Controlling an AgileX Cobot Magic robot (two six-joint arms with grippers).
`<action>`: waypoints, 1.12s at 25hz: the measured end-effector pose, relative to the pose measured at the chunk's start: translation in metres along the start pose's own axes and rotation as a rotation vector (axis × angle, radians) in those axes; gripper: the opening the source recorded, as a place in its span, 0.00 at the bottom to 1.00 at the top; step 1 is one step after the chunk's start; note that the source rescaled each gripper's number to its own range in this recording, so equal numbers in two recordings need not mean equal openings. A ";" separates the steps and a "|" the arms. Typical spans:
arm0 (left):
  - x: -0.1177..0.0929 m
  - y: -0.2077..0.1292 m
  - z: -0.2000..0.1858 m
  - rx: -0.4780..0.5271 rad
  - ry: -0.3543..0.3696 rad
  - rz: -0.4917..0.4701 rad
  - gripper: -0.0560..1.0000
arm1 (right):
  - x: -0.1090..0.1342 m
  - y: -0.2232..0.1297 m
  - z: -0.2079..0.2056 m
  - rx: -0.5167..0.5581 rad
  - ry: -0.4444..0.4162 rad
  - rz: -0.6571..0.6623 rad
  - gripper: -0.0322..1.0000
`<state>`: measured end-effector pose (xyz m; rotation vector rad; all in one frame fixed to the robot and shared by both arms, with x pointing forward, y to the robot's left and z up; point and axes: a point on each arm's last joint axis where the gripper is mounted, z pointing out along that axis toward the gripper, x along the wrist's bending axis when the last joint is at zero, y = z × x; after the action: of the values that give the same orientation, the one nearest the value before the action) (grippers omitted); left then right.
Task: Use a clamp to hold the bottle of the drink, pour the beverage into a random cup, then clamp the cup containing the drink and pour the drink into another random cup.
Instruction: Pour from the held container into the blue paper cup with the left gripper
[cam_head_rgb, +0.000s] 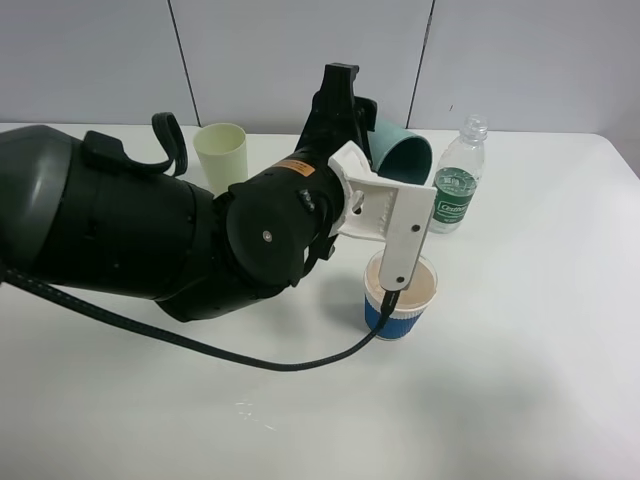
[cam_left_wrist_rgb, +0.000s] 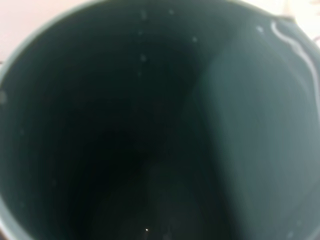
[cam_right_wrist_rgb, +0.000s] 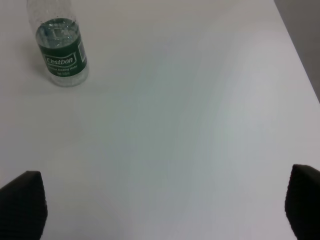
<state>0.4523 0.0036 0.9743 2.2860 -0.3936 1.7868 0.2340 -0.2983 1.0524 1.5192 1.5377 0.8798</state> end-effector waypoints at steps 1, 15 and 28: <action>0.000 0.000 0.000 -0.002 0.005 0.005 0.07 | 0.000 0.000 0.000 0.000 0.000 0.000 1.00; 0.007 0.001 0.000 -0.006 0.075 0.049 0.07 | 0.000 0.000 0.000 0.000 0.000 0.000 1.00; 0.012 0.003 -0.001 -0.020 0.133 0.144 0.07 | 0.000 0.000 0.000 0.000 0.000 0.000 1.00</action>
<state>0.4536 0.0004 0.9861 2.1593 -0.5621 1.9806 0.2340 -0.2983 1.0524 1.5192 1.5377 0.8798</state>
